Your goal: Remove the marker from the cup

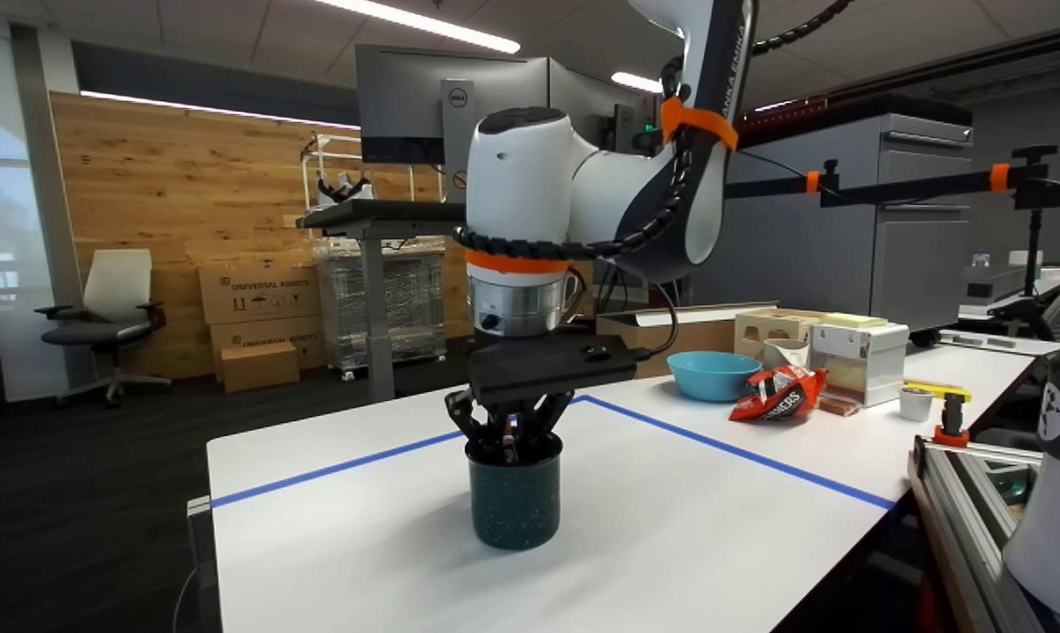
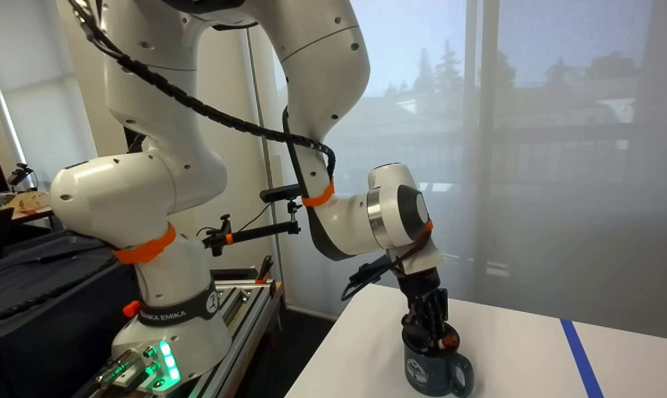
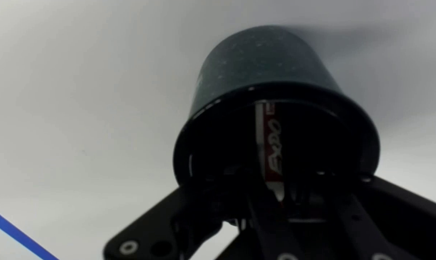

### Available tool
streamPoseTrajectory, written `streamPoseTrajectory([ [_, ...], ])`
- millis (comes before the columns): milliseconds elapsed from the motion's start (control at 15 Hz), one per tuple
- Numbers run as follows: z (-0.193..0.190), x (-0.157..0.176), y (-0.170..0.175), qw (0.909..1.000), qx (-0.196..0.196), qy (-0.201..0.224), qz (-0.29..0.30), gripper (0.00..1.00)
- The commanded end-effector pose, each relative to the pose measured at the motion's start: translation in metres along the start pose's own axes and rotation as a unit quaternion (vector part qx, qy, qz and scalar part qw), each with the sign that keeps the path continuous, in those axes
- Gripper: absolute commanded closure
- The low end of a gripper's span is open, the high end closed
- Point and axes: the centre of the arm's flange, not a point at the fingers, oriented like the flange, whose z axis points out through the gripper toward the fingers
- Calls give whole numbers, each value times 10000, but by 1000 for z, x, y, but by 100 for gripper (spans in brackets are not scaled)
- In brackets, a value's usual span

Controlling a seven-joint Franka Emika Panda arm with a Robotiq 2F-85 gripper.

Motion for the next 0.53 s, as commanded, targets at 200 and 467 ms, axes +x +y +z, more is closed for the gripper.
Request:
streamPoseTrajectory([
  [200,-22,1,-10,9998,167,85,40,95],
  [467,-47,0,-9,9995,111,221,172,95],
])
